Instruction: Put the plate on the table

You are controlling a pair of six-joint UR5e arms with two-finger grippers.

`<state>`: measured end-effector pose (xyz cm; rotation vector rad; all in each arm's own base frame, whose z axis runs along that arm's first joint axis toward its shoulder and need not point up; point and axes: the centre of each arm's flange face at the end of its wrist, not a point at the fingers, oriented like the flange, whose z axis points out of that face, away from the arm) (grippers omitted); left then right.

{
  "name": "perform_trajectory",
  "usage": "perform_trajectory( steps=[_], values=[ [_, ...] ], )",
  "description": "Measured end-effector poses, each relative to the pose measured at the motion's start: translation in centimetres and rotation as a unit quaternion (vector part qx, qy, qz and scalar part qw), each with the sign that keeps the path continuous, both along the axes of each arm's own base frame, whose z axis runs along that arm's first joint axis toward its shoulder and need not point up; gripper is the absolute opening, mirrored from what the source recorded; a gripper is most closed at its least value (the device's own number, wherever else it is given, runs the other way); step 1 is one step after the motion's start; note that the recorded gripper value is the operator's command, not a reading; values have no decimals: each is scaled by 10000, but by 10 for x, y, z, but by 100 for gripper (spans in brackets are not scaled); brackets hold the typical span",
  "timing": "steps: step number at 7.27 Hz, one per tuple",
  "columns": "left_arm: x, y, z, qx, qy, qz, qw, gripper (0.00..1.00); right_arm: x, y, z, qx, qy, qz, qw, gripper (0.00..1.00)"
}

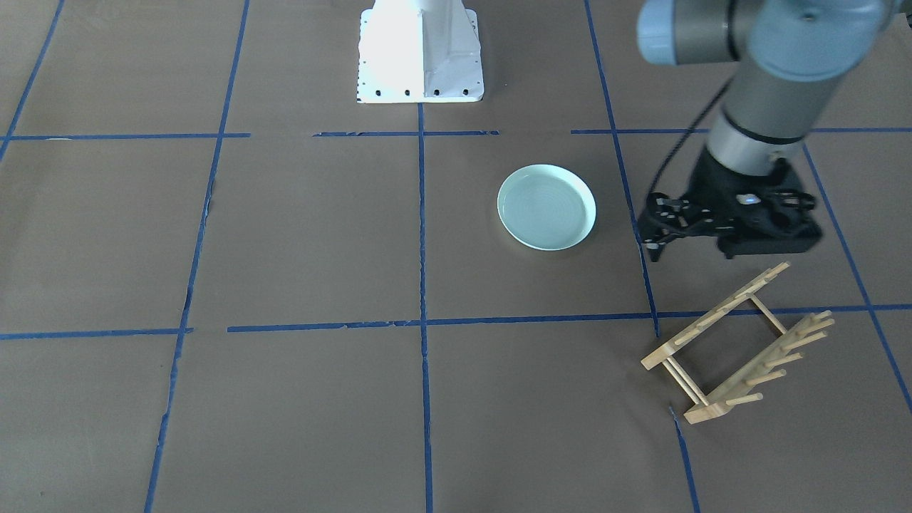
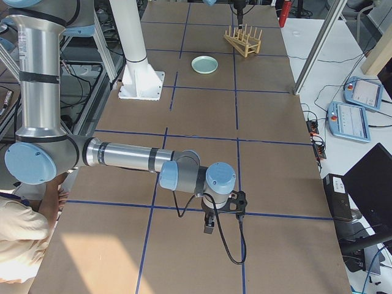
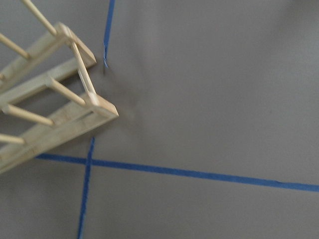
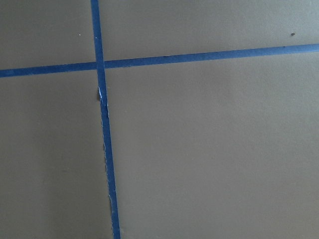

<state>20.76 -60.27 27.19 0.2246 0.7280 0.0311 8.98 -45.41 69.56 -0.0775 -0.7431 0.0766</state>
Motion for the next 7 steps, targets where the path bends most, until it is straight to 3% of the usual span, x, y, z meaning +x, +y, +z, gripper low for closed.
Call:
perform_trajectory(
  steps=[2,3,5,7],
  values=[
    [-150,-20,106,624,-348,728,9948,100,0,0,0,0,0,0,10000,100],
    [-214,-19,157,735,-529,938,9915,100,0,0,0,0,0,0,10000,100],
    [-285,29,278,475,-600,1022,9918,100,0,0,0,-4,0,0,10000,100],
    [-302,72,365,-30,-502,689,9964,100,0,0,0,-3,0,0,10000,100]
  ],
)
